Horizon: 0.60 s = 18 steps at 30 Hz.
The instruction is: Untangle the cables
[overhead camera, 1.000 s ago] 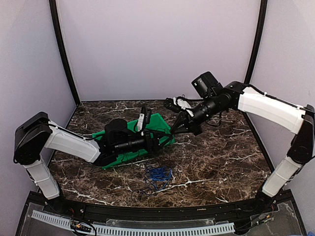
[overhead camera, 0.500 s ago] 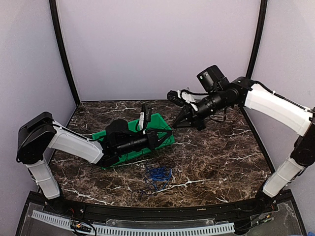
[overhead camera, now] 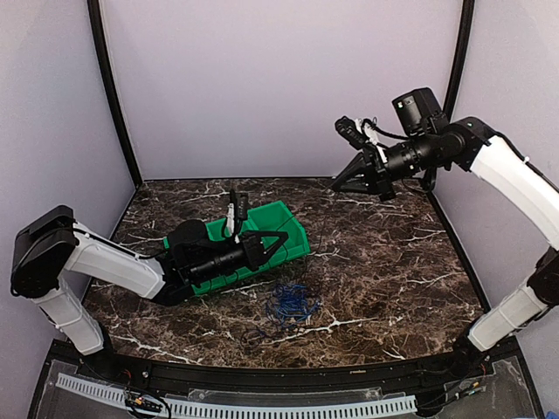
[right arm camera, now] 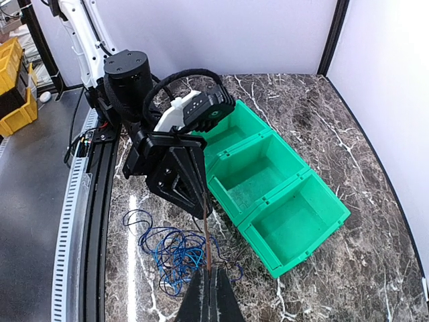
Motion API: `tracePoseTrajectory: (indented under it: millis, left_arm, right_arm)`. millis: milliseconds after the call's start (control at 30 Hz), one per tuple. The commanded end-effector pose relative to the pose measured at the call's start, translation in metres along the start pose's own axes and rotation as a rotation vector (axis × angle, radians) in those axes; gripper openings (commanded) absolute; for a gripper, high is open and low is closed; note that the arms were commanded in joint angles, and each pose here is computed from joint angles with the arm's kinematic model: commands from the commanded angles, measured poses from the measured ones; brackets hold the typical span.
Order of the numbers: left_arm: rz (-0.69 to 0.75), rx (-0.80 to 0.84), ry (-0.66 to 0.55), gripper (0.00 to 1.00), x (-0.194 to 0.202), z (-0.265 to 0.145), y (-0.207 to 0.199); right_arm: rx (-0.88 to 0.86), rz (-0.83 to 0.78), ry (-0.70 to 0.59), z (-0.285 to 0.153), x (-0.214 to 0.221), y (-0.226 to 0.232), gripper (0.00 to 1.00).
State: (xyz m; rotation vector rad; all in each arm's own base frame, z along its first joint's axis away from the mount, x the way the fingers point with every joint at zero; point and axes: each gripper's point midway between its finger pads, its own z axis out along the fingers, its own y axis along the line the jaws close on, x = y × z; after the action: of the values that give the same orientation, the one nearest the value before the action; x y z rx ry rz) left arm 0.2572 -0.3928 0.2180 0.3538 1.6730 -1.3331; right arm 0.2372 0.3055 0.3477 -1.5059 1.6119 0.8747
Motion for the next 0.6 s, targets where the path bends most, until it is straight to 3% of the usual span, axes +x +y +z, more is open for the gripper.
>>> tracePoseTrajectory:
  millis: [0, 100, 200, 367, 567]
  left_arm:
    - [0.010, -0.110, 0.051, 0.00, 0.015, -0.011, 0.026]
    - [0.054, -0.130, 0.079, 0.00, 0.013, -0.013, 0.024]
    - [0.093, -0.089, 0.059, 0.00, -0.015, -0.014, -0.001]
    - [0.148, -0.069, 0.037, 0.00, -0.052, -0.020, -0.032]
    - [0.180, -0.179, 0.007, 0.00, -0.085, -0.028, -0.035]
  right_arm:
    - [0.018, -0.051, -0.088, -0.018, -0.020, 0.004, 0.00]
    - [0.067, -0.052, -0.071, -0.021, -0.015, -0.004, 0.00]
    - [0.101, -0.049, -0.058, -0.023, -0.006, -0.010, 0.00]
    - [0.049, 0.038, -0.063, -0.002, 0.020, -0.008, 0.09]
    - [-0.039, 0.148, -0.088, 0.041, 0.053, -0.008, 0.41]
